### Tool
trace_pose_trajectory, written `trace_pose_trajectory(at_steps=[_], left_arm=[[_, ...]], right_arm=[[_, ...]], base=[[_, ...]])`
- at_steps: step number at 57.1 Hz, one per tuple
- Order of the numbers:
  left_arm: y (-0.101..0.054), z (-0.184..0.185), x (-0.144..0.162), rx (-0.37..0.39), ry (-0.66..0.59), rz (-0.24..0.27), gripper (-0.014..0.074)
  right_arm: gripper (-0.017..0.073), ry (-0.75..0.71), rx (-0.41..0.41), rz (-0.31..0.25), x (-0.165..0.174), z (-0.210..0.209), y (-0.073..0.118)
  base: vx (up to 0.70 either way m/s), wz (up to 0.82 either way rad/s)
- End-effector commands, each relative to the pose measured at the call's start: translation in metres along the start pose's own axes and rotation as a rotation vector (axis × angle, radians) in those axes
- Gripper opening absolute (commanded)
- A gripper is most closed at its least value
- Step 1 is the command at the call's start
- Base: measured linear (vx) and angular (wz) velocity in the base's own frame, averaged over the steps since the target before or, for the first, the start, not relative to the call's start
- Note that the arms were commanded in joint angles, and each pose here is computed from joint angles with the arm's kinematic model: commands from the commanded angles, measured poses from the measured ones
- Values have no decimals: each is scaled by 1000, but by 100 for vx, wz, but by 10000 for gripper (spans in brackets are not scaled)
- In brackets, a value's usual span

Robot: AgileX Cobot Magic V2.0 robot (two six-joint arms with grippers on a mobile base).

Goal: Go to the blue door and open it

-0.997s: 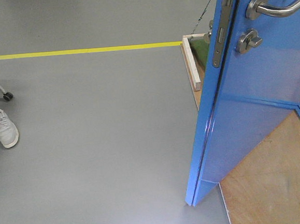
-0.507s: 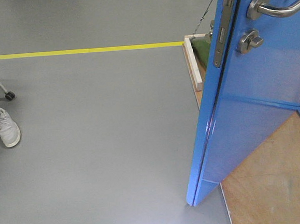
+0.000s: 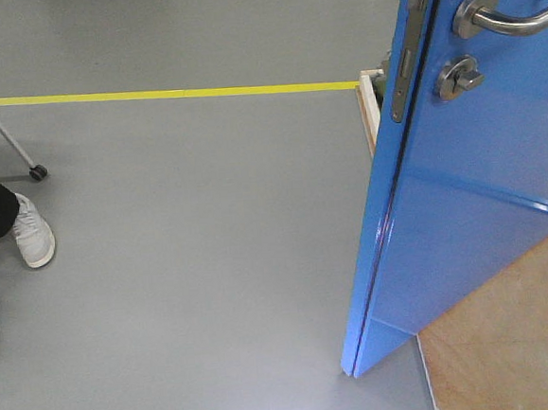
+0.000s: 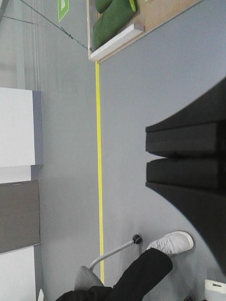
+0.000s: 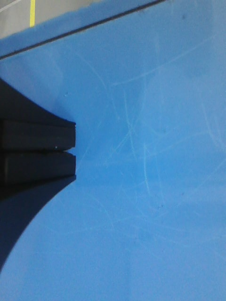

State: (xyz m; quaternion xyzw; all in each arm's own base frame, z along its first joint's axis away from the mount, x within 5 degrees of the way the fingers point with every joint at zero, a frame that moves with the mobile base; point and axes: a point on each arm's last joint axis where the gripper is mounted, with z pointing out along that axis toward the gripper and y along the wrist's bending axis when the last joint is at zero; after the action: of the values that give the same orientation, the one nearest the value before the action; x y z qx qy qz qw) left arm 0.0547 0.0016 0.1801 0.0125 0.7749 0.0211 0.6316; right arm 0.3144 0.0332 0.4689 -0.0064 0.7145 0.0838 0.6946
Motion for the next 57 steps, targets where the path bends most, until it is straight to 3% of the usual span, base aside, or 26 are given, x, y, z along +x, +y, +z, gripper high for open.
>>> trace_pose_trajectory(at_steps=[1, 57], left_arm=[[0, -4, -17, 7, -123, -8, 73], [0, -4, -17, 7, -123, -8, 73]], right_arm=[[12, -150, -7, 4, -25, -10, 4], [12, -150, -7, 4, -25, -10, 4]], base=[[12, 14], [20, 9]])
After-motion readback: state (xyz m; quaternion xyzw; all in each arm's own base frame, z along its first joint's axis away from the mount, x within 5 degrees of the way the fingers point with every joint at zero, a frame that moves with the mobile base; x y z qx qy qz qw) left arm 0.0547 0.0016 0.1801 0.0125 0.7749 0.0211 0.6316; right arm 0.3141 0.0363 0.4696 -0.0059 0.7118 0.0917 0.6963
